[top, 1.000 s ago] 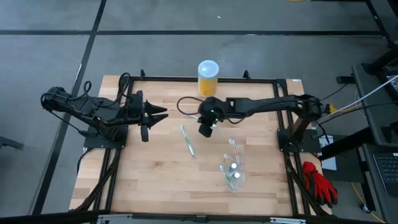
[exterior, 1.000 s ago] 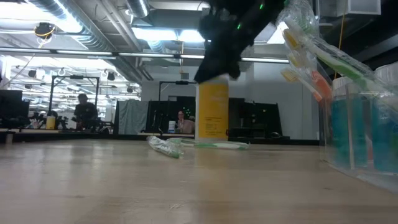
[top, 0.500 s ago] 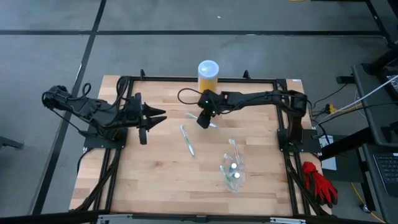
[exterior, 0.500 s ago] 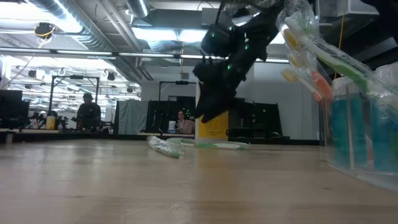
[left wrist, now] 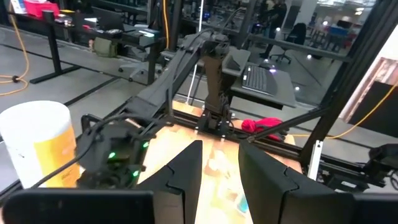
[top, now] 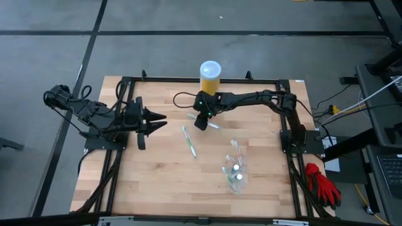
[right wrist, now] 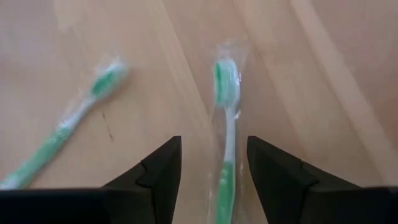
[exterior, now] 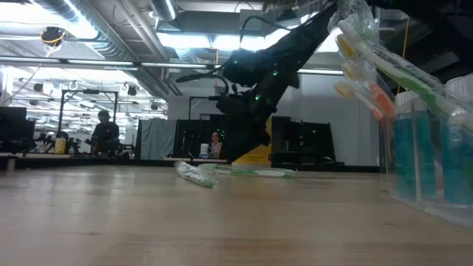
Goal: Pick & Place toothbrushing station
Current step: Put the top green toothbrush into the transparent organizer
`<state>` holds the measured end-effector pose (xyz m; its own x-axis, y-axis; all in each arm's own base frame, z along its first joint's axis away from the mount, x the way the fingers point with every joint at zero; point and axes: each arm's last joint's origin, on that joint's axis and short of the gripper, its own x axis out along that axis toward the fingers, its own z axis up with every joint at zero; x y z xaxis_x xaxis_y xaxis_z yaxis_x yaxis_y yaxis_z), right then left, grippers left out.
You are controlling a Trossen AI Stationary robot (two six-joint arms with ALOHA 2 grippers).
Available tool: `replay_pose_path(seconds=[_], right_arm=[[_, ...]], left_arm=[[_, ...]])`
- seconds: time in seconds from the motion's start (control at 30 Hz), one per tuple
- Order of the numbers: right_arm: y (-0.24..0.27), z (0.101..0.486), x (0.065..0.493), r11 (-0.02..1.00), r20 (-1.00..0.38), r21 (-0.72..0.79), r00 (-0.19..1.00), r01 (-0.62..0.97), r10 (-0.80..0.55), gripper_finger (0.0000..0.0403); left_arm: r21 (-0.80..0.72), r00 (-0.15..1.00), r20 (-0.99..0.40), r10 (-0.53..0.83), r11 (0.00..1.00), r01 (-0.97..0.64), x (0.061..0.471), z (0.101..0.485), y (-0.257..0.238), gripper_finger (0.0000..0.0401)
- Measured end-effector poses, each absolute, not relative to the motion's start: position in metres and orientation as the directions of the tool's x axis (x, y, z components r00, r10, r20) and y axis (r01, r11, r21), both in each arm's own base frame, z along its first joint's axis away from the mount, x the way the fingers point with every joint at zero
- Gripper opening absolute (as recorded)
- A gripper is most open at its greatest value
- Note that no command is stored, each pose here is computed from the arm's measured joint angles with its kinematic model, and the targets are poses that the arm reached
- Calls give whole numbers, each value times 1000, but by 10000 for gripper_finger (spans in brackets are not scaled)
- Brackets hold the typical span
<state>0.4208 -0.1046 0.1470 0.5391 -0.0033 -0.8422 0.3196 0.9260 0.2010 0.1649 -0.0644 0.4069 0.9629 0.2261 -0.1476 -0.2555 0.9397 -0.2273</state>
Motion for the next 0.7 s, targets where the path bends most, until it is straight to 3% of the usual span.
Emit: replay_pose_path(seconds=[0.43,0.57,0.7], right_arm=[[-109,132,428,946,-885,130,465,298,-25,171],[-109,132,428,949,-884,125,466,289,-25,131],[-110,132,428,949,-885,126,465,290,-25,63]], left_arm=[[-252,971,-114,210,939,-233,163,411,-70,101],[-253,971,-112,210,939,-232,163,411,-70,101],[-252,971,-112,210,939,-232,163,411,-70,101]])
